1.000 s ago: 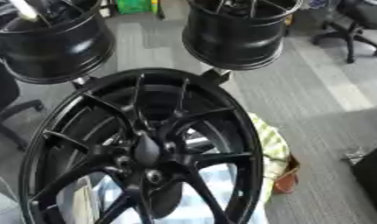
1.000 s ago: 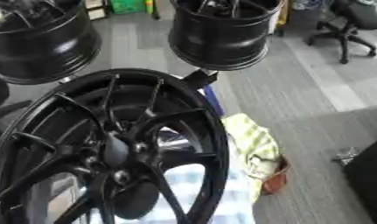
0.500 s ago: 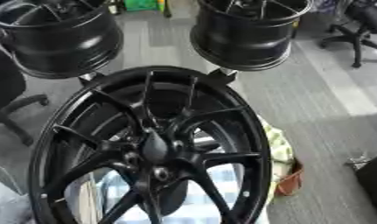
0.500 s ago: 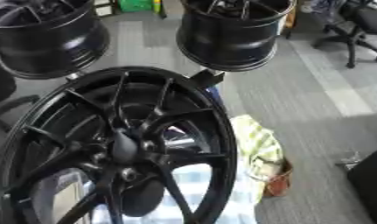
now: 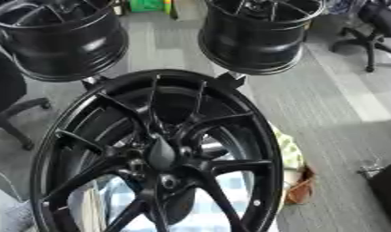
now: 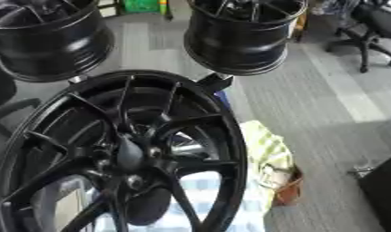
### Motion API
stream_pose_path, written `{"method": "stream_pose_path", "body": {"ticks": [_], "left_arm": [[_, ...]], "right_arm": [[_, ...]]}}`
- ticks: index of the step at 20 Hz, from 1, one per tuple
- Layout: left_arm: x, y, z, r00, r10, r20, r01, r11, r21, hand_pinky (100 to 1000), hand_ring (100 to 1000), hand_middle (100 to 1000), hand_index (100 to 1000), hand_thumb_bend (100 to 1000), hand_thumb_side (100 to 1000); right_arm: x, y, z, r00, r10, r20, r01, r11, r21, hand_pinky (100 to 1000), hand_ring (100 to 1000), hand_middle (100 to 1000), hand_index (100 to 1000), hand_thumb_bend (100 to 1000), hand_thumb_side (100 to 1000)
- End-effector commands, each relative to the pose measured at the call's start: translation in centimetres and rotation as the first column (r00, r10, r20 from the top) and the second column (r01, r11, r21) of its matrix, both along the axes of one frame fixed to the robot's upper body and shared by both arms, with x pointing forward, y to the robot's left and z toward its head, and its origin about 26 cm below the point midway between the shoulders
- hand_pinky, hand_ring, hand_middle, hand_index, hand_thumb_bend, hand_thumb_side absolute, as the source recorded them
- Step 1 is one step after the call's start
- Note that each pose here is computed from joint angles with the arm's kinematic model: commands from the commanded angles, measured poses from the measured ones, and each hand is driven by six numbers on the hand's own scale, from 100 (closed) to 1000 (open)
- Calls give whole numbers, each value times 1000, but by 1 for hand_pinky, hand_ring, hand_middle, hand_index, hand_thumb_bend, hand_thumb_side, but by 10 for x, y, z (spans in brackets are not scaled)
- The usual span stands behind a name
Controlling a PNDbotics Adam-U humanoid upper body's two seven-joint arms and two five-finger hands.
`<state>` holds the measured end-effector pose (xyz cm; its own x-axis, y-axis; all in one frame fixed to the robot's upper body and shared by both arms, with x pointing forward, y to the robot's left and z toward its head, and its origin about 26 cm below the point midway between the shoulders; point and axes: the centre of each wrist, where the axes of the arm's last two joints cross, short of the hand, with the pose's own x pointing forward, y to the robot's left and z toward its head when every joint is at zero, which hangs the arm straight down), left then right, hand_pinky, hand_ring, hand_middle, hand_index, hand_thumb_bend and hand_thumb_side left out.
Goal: Pull the pin out of the wheel hub.
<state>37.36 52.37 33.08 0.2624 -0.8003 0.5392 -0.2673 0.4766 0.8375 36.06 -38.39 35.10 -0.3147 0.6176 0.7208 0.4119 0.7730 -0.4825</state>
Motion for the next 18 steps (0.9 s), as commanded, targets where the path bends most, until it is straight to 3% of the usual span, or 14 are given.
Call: {"method": "stream_pose_path", "body": {"ticks": [1,6,9,10,11,18], "left_arm": [[0,4,3,999,29,45,-30,999,12,667,588,425,576,151,121],[19,-12,-15,999,-26,23,25,999,40,680,606,456,609,181,147],[27,-21,-20,997,-79,-10,80,994,77,812,854,791,879,396,619],[28,-23,-20,996,-93,-18,94,991,94,818,864,801,889,405,629],[29,-24,-19,995,-99,-22,101,989,107,844,904,848,931,434,694],[31,-27,-15,996,-86,26,82,988,127,824,878,814,902,387,646]], "right_arm": [[-10,-4,20,999,-13,52,14,1000,-16,768,715,672,780,433,352],[-8,-2,19,999,-8,49,8,1000,-12,768,715,673,780,432,353],[-7,-2,19,999,-6,47,6,1000,-13,767,714,670,779,433,353],[-7,-2,19,999,-6,46,7,1000,-13,767,714,670,779,433,353],[-7,-2,18,999,-7,45,7,1000,-13,767,714,669,779,432,354],[-6,-2,17,999,-7,40,8,1000,-9,766,714,668,778,429,355]]}}
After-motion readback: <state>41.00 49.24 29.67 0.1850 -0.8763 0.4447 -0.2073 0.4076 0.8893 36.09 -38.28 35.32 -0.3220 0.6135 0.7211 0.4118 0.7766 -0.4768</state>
